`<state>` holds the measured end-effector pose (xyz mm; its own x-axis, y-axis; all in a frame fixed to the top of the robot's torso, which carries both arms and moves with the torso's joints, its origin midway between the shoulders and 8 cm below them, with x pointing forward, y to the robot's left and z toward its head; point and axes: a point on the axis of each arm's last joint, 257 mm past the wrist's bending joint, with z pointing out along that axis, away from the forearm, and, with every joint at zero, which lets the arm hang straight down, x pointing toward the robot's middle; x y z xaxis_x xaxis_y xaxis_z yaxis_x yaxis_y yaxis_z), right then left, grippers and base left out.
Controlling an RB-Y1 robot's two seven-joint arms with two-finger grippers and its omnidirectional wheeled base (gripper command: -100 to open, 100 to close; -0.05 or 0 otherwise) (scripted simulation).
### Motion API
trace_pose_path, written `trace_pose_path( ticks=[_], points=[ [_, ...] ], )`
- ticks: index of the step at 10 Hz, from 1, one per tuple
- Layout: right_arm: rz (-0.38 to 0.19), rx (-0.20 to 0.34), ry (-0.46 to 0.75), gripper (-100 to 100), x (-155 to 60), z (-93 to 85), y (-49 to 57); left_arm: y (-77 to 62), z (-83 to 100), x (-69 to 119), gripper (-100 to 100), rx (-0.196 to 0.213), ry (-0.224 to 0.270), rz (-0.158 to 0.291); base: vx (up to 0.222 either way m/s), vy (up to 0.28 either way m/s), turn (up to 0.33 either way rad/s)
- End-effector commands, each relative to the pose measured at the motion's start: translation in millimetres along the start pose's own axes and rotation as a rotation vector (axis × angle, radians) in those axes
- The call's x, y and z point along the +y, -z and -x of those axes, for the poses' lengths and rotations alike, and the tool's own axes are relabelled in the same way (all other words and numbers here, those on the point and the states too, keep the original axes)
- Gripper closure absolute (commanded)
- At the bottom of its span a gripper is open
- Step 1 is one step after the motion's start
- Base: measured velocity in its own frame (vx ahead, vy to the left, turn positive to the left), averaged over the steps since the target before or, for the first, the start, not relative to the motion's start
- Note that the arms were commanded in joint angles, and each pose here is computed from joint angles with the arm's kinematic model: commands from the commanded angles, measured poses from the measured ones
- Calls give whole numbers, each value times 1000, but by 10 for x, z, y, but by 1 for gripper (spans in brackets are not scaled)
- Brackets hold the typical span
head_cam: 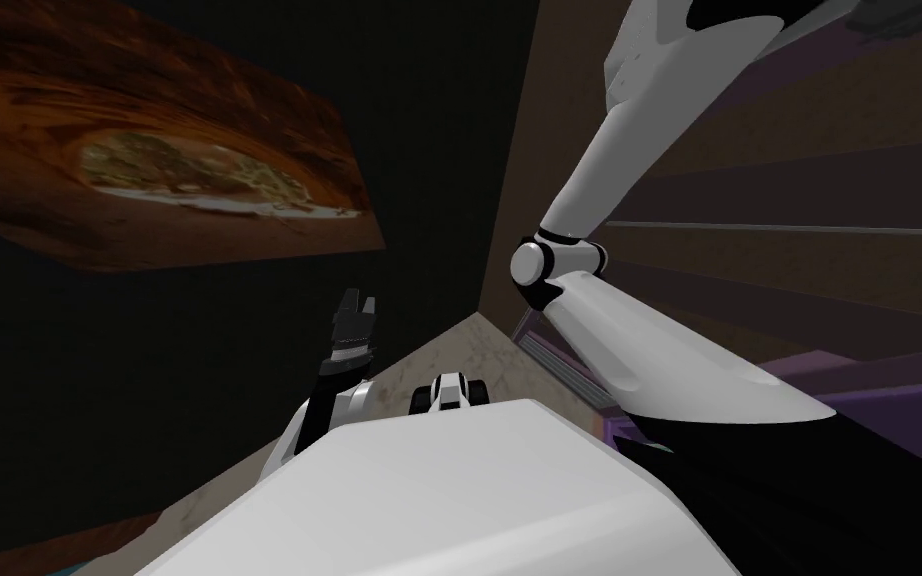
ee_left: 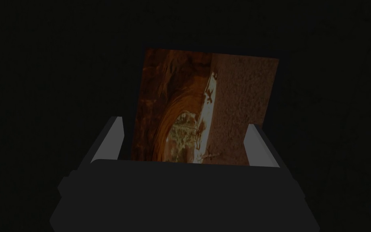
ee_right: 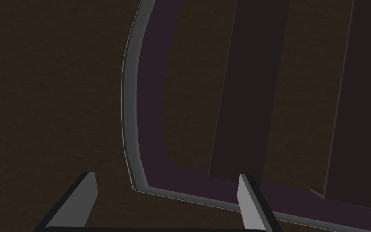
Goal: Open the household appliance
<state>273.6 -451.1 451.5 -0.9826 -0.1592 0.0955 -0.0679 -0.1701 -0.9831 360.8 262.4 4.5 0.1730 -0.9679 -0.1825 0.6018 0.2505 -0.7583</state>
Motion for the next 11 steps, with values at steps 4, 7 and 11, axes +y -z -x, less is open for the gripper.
trace_pose_path(
  ticks=[4,7,11],
  points=[
    [21,19,4,-100,-288,-400,-222,-1,0,0,0,0,0,0,113,3,15],
    [31,26,9,-100,-415,-619,-342,0,0,0,0,0,0,0,128,19,15],
    [41,33,17,-100,-544,-866,-481,0,0,0,0,0,0,0,104,7,15]
  ],
)
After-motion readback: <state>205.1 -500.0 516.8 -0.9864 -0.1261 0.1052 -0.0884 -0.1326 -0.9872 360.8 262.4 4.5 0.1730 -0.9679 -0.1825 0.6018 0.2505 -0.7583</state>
